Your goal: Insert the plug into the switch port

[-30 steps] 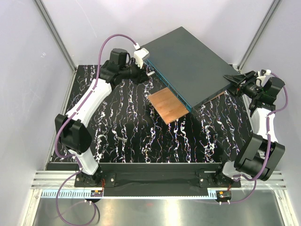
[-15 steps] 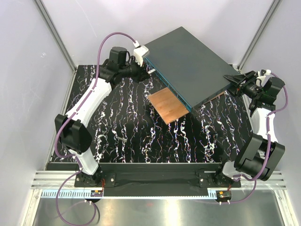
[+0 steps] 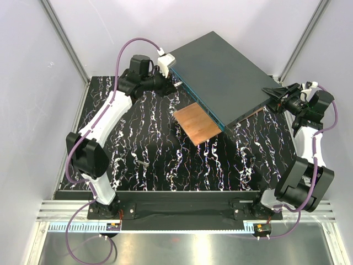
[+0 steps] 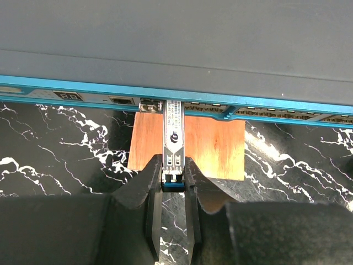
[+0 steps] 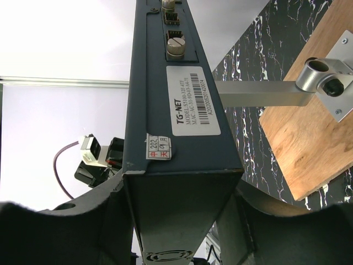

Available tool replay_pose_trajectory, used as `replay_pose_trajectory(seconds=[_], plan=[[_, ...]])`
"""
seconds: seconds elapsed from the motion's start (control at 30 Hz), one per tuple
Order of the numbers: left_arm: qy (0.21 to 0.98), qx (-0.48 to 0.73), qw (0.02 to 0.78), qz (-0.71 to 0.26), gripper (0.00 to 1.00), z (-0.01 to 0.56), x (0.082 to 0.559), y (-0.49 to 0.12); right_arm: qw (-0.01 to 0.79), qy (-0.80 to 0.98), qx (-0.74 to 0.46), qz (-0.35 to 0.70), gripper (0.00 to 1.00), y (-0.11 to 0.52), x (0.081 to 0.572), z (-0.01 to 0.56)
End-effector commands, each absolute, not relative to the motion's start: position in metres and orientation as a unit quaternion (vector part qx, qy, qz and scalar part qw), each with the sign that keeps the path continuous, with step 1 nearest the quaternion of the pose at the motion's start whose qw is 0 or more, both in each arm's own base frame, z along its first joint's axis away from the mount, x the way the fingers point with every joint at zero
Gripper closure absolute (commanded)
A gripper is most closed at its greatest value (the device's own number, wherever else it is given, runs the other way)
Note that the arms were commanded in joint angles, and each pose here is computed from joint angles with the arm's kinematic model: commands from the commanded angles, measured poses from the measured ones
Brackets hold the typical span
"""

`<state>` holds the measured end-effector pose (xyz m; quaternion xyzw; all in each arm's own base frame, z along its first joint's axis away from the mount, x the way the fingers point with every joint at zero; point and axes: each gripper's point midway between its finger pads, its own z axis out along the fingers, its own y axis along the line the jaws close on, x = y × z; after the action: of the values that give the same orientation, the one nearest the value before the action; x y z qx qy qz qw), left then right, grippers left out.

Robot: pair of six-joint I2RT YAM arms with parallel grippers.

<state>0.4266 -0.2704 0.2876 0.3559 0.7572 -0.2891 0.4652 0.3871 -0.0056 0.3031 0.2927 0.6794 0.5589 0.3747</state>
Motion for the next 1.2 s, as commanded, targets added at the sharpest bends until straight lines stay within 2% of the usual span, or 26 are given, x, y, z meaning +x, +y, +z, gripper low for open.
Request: replay_pose_trajectory(seconds=[0.0,0.33,0.9,1.17], plan=[[0.727,0.355,0.509,-0.293,1.0,0.321,0.439,-0.277,0.41,0.682,0.256,0.549,1.0,0.001,0.394,0.318],[0.714,0.354,0.523,-0.305,1.0,0.344,0.439,-0.282,0.408,0.682,0.257,0.55,1.0,0.002,0.394,0.316],[0.717,0.34,0.513,-0.328,1.0,0.316,0.458,-0.297,0.4,0.683,0.255,0.555,1.0,0.005,0.396,0.316],[0.702,0.343,0.519,-0.346,0.95,0.317,0.458,-0.313,0.399,0.683,0.253,0.557,1.0,0.006,0.396,0.316]])
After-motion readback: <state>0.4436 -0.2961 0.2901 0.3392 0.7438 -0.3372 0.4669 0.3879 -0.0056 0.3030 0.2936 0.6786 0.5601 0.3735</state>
